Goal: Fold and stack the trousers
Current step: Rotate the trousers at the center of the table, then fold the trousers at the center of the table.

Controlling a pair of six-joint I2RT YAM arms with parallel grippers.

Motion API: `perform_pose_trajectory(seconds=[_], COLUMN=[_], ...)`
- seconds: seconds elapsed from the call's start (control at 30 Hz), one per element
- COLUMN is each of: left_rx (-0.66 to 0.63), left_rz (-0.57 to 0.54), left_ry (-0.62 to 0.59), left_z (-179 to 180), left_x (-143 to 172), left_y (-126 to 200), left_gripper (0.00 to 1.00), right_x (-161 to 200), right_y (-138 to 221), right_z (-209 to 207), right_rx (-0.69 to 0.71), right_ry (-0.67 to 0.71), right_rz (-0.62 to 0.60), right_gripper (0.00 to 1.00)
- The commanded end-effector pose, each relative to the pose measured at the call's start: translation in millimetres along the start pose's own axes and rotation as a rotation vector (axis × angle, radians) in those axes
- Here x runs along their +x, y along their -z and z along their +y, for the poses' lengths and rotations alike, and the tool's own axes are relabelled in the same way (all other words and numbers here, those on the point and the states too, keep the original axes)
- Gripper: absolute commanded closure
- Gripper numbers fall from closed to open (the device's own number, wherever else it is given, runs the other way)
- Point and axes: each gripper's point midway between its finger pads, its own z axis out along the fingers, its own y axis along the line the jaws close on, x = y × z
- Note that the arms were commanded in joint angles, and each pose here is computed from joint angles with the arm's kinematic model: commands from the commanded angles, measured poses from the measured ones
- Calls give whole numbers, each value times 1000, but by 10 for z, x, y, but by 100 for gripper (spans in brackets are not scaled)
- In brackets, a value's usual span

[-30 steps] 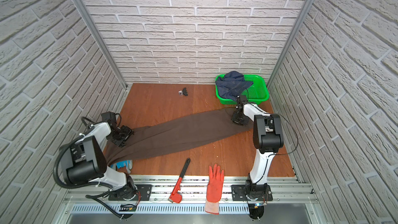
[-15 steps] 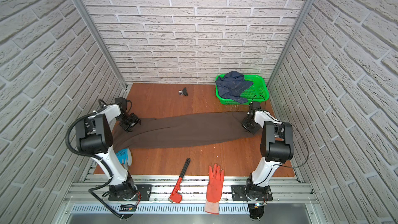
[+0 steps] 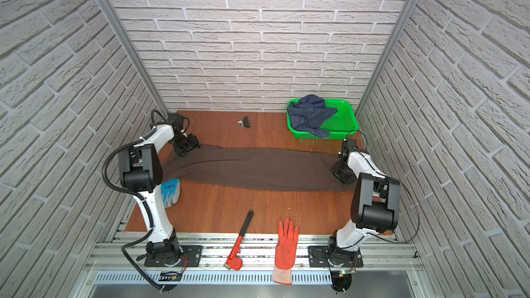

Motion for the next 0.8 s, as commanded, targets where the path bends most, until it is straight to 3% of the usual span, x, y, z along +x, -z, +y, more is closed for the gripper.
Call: perform_pose_trajectory(seconds=[0.0, 0.07, 0.13, 0.33, 0.57, 0.77], left_rx=[16, 7, -12, -19, 69, 52], left_rz=[-220, -273, -271, -137, -27, 0], left_ry=[-51, -34, 2, 123, 168, 85], left_z=[71, 240, 488, 1138, 1133, 1004], left_x=[-237, -234, -163, 22, -53, -163], left_y=[985, 1241, 1300, 793, 257, 40], left_gripper=[21, 18, 15, 15, 15, 13], right_x=[31, 142, 327, 854, 1089, 1134], right_y=[347, 436, 455, 189, -273, -432], right_z=[245, 454, 688, 1136, 1140, 1114], right_rx=[-53, -87, -121, -158, -88, -59], right_ry=[87, 143, 206, 340, 408, 437], right_rz=[-52, -57, -41, 56, 127, 148], right_gripper=[74, 73, 73, 73, 74, 74])
